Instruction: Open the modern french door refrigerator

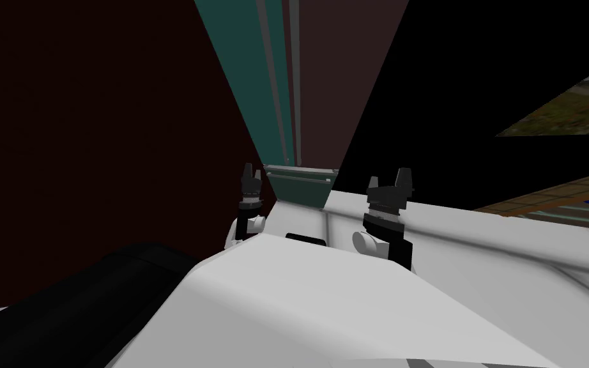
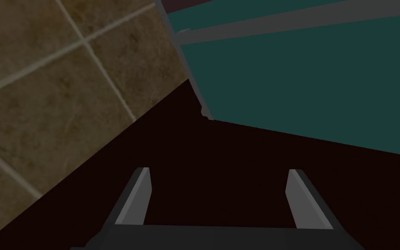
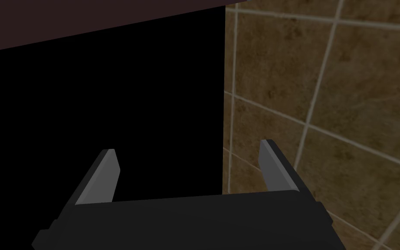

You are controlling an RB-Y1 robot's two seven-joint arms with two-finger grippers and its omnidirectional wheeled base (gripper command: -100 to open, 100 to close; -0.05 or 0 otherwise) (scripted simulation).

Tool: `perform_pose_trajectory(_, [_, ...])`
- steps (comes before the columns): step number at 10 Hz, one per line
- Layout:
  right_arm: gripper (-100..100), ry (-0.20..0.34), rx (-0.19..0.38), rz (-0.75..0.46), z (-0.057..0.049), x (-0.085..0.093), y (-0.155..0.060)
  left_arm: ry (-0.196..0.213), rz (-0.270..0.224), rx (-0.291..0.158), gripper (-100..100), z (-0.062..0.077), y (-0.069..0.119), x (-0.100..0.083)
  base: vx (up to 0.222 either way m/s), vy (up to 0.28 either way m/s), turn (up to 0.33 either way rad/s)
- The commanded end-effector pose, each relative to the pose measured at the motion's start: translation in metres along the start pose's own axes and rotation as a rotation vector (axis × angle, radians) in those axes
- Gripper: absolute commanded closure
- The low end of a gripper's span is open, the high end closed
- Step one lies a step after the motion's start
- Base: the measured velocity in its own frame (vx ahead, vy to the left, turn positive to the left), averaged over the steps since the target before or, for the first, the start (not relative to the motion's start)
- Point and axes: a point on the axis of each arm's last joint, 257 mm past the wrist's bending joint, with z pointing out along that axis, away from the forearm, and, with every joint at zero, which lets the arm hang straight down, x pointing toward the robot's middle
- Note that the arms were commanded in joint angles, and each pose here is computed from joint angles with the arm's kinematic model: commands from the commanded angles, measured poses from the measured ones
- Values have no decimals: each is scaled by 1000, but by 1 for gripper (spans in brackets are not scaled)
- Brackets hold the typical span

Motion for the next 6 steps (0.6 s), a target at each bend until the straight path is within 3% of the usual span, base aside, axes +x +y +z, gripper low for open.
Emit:
perform_pose_trajectory(1, [0,0,0,0,0,0,0,0,0,0,0,0,0,0,0,0,0])
perform_pose_trajectory(6, [0,0,0,0,0,0,0,0,0,0,0,0,0,0,0,0,0])
